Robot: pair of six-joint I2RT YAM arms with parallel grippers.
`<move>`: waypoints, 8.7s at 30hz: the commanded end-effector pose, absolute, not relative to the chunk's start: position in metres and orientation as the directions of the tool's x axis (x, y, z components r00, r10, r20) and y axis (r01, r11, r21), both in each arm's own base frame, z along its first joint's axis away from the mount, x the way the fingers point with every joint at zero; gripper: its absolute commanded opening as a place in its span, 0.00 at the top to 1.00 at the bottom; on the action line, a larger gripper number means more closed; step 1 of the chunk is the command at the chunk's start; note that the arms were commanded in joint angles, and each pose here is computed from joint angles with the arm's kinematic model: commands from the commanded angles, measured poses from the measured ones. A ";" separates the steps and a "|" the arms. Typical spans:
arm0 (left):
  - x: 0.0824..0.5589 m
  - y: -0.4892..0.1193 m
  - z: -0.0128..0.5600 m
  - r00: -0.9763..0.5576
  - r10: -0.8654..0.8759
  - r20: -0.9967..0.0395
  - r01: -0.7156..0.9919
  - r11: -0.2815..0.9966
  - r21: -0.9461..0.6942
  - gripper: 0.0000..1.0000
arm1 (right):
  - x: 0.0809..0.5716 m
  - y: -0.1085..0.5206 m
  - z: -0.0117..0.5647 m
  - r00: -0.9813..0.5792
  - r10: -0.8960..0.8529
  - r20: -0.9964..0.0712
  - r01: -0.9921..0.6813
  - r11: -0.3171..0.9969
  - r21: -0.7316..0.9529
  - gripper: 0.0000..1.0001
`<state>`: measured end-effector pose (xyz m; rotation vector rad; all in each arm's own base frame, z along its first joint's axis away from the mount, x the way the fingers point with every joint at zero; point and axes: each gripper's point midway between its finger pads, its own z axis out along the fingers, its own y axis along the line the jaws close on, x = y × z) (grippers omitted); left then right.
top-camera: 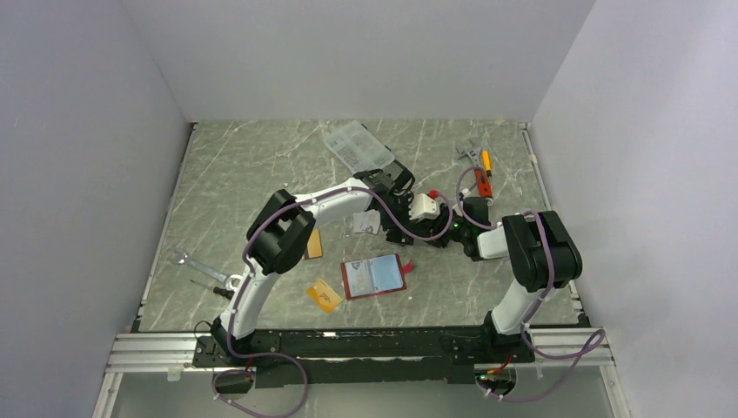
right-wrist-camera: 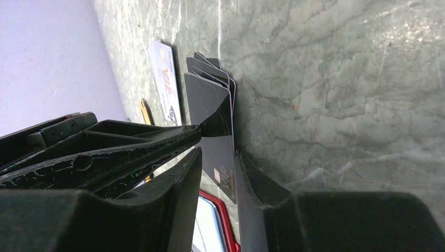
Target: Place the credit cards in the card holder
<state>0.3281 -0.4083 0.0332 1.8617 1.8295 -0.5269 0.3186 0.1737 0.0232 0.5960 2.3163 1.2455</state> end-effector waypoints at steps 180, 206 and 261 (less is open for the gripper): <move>0.267 -0.300 0.280 -0.575 0.141 -0.806 0.780 -0.203 -0.592 0.74 | 0.249 0.218 0.186 -0.802 0.274 -0.530 -0.389 0.434 0.813 1.00; 0.224 -0.262 0.044 -0.268 0.771 -0.577 0.963 0.227 -0.145 0.69 | 0.214 0.209 0.058 -0.863 0.081 -0.498 -0.230 0.816 0.530 1.00; 0.222 -0.264 0.041 -0.240 0.811 -0.534 0.971 0.210 -0.117 0.72 | 0.205 0.215 0.041 -0.876 0.041 -0.481 -0.247 0.818 0.520 1.00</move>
